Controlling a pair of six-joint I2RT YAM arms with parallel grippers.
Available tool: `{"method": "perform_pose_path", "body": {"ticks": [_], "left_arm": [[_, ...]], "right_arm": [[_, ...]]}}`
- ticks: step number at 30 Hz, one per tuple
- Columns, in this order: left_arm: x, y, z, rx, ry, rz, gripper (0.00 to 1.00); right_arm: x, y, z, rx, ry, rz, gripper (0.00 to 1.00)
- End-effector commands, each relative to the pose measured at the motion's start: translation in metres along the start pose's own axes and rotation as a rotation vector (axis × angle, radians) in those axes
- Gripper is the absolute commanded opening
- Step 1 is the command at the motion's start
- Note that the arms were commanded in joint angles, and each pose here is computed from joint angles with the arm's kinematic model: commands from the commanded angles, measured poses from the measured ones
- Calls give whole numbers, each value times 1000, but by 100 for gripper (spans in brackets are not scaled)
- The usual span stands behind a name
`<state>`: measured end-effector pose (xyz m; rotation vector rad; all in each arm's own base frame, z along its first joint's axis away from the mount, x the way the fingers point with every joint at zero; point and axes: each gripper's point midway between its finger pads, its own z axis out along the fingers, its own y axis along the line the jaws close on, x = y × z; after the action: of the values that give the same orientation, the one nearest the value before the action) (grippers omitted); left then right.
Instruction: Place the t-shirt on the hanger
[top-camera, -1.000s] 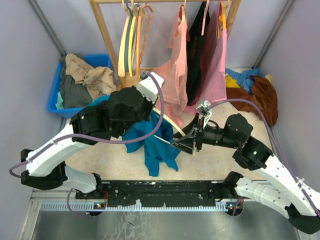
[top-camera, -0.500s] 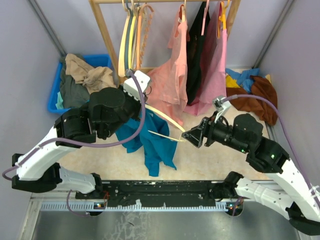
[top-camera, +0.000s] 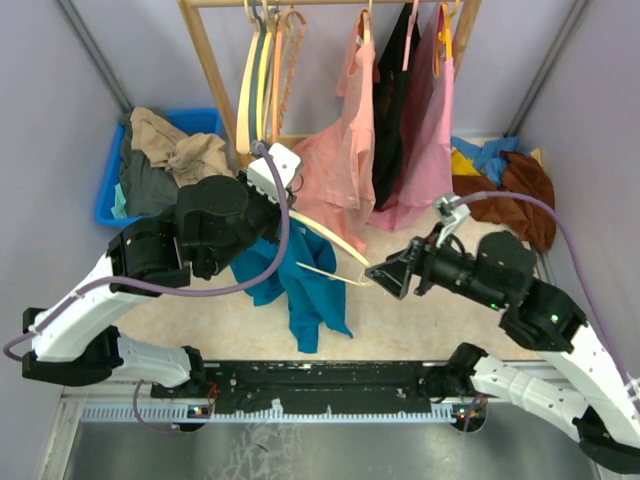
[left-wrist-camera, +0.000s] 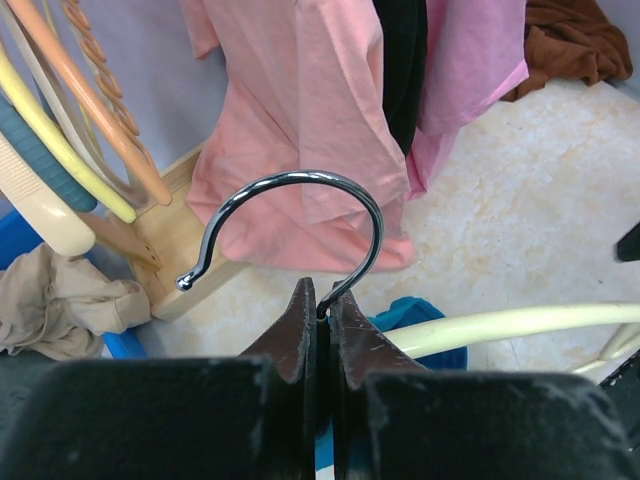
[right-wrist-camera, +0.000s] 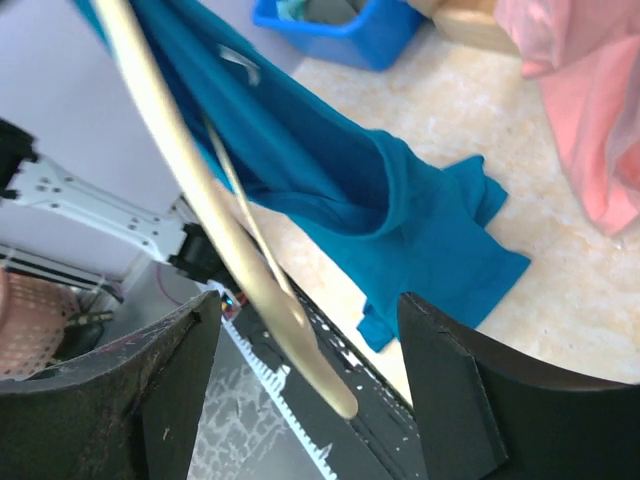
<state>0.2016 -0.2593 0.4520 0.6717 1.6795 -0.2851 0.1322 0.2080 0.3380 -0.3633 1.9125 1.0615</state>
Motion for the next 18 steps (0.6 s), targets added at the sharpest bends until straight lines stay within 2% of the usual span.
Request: {"method": "perform_pose_path", "body": {"ticks": [1,4,9,18], "left_arm": [[-6,11,-6,-26,-34,-9,0],[-4,7,-6,-5,-31,-7,0],[-12,-8,-10,96,-58,-17,0],[-21,-25,-19,217,-83,-20,0]], "right_arm": [[-46,39,-43,-143,-182,-45,71],[-47,20,-49,-32,-193,-20,72],[-27,-22,-24,182,-90,23,71],[-12,-16,13,131,21,10,69]]}}
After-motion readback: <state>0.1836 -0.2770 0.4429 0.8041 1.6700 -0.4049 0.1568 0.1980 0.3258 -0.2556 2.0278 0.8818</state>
